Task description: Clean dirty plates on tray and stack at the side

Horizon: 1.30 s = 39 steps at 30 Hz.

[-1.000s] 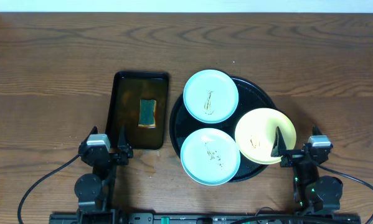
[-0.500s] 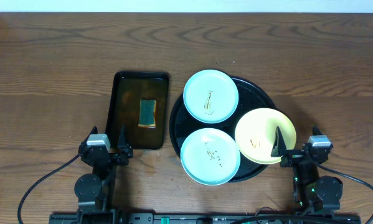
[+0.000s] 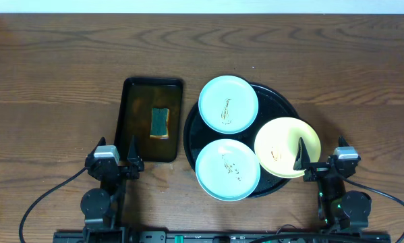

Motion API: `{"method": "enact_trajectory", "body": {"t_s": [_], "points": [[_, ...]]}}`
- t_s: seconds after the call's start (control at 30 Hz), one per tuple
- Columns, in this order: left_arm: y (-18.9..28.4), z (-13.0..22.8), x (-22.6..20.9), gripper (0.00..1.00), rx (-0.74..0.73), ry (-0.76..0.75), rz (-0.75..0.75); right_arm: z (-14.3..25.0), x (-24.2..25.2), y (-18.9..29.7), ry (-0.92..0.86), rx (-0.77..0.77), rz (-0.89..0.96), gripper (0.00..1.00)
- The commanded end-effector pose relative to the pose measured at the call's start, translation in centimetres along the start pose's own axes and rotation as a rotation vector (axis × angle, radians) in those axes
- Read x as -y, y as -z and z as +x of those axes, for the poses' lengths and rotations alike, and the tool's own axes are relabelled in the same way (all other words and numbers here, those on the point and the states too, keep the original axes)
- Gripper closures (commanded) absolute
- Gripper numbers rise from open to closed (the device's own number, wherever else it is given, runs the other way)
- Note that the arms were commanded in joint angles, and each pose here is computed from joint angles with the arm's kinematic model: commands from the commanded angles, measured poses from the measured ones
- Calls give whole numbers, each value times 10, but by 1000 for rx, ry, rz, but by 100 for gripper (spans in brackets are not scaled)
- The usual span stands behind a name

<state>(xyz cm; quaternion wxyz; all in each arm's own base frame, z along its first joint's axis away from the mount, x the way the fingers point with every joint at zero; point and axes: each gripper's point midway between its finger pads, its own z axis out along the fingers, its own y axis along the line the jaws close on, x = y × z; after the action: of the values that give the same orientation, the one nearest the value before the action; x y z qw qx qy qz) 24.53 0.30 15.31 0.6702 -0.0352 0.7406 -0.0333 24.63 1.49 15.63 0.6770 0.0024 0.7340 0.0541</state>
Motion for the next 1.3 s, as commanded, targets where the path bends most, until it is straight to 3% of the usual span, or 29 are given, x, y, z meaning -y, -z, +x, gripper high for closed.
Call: {"method": "enact_trajectory", "body": {"t_s": [0.0, 0.37, 0.73, 1.27], "points": [[0, 14, 1, 21, -47, 5, 9, 1, 0, 0, -14, -2, 0, 1], [0, 16, 0, 22, -59, 5, 4, 13, 2, -3, -26, -59, 8, 1], [-1, 12, 0, 22, -213, 14, -10, 13, 3, -11, -98, -248, 37, 1], [-24, -18, 8, 21, -751, 57, -27, 14, 6, -43, -46, -827, 80, 1]]}}
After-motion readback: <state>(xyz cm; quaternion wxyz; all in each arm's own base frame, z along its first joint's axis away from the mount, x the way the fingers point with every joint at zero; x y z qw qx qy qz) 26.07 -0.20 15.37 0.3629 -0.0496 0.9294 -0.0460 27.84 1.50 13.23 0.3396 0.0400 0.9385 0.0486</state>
